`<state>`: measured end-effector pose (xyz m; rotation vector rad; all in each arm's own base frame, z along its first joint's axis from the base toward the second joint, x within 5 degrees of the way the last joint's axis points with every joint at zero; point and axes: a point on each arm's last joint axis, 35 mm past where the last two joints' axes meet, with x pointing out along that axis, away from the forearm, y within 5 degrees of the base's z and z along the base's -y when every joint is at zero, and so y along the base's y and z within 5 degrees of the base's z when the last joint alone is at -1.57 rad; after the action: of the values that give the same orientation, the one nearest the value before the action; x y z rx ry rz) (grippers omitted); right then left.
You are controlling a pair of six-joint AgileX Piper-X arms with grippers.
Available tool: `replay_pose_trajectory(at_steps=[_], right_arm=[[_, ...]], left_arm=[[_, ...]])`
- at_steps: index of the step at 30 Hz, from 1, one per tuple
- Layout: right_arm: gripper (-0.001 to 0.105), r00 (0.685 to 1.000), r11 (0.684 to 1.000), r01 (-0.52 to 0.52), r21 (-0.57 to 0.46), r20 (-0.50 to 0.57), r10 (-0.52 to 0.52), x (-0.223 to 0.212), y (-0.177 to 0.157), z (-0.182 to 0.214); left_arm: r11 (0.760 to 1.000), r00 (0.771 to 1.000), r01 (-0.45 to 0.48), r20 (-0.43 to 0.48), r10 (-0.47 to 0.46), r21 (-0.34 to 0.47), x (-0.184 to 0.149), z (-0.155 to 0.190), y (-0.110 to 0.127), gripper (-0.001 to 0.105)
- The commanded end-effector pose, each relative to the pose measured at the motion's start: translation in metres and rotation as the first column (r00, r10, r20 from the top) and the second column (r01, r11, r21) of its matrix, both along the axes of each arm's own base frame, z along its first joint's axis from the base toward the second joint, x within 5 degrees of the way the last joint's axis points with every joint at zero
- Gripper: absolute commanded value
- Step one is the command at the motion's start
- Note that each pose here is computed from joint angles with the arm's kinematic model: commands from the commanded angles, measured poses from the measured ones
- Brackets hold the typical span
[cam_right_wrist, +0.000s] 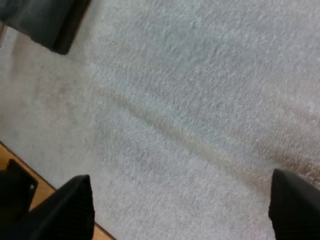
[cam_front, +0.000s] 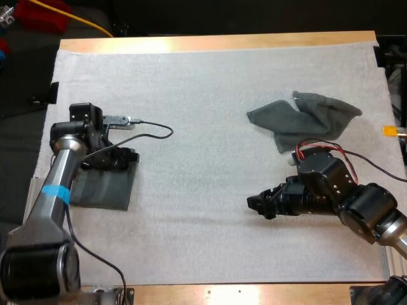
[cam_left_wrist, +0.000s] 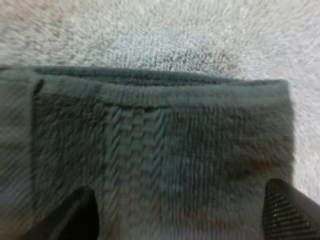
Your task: Pick towel from pile, fold and stack
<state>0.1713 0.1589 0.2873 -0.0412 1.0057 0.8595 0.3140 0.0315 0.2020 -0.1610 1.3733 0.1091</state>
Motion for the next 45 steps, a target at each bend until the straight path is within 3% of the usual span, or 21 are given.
replay_pose_trajectory(at_steps=[1,10,22,32,39,45], right_arm=[[0.071,1.0,1.0,-0.018,0.019,0.003,0.018,-0.002,0.0,0.004],[0.071,1.0,0.999,-0.023,0.024,0.0,0.023,-0.002,0.0,0.004],[0.071,1.0,0.999,-0.023,0.024,0.0,0.023,-0.002,0.0,0.004],[0.071,1.0,0.999,-0.023,0.024,0.0,0.023,-0.002,0.0,0.004],[0.071,1.0,0.999,-0.023,0.034,0.012,0.023,-0.001,0.001,0.005],[0.071,0.997,0.998,-0.013,0.066,0.074,0.008,0.004,0.004,0.01]], left_arm=[[1.0,1.0,-0.011,0.004,0.011,0.01,-0.005,0.01,0.0,0.066],[0.997,0.996,-0.018,-0.09,0.024,0.071,-0.027,0.02,0.0,0.066],[0.996,0.994,-0.018,-0.11,0.027,0.082,-0.039,-0.015,-0.001,0.066],[0.997,0.993,-0.007,-0.115,0.016,0.077,-0.04,-0.011,-0.001,0.066],[0.999,1.0,0.007,0.006,-0.007,0.033,-0.043,0.024,-0.003,0.066],[1.0,0.988,0.018,0.156,-0.018,0.0,-0.056,0.063,-0.007,0.066]])
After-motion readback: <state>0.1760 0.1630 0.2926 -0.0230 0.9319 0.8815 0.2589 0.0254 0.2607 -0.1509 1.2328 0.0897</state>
